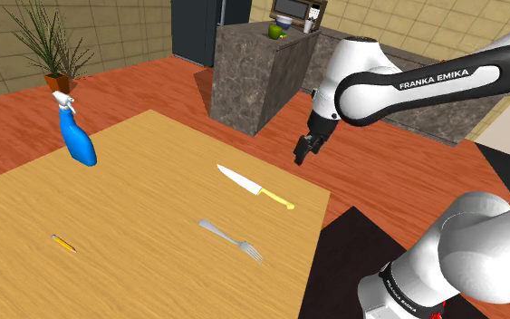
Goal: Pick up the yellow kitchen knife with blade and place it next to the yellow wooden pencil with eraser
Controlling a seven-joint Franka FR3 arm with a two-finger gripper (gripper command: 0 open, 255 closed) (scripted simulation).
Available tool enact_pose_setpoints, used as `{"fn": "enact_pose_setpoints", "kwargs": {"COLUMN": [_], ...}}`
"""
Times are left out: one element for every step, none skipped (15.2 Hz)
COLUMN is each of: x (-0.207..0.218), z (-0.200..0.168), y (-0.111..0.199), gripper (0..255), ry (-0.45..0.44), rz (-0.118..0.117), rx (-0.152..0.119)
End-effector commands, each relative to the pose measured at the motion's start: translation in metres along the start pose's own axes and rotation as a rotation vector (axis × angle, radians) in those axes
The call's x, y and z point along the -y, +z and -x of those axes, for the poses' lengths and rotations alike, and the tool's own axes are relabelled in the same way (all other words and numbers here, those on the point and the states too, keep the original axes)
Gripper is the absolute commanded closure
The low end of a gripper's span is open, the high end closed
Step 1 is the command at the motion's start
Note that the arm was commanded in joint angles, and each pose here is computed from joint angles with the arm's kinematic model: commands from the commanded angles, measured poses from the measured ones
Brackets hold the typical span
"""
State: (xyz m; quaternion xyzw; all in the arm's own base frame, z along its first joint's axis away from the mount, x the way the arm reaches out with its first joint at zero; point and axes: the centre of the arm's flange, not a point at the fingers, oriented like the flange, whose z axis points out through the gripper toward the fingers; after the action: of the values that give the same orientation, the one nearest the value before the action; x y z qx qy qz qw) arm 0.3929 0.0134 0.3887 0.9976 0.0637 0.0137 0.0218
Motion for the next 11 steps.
{"fn": "enact_pose_setpoints", "kwargs": {"x": [0.01, 0.014, 0.019, 0.023, 0.027, 0.032, 0.037, 0.041, 0.046, 0.051, 0.054], "z": [-0.01, -0.015, -0.019, -0.024, -0.028, -0.033, -0.037, -0.041, -0.045, -0.049, -0.051], "y": [0.021, 0.033, 0.044, 0.056, 0.068, 0.079, 0.091, 0.103, 0.115, 0.126, 0.133], "gripper": [0, 0, 0, 0, 0, 0, 0, 0, 0, 0, 0], "ry": [-0.044, -0.066, -0.087, -0.108, -0.13, -0.151, -0.173, -0.194, -0.215, -0.237, -0.25], "rz": [-0.001, -0.001, -0.001, -0.001, -0.001, -0.002, -0.002, -0.002, -0.002, -0.003, -0.003], "rx": [0.002, 0.004, 0.005, 0.007, 0.009, 0.011, 0.013, 0.015, 0.017, 0.019, 0.02]}}
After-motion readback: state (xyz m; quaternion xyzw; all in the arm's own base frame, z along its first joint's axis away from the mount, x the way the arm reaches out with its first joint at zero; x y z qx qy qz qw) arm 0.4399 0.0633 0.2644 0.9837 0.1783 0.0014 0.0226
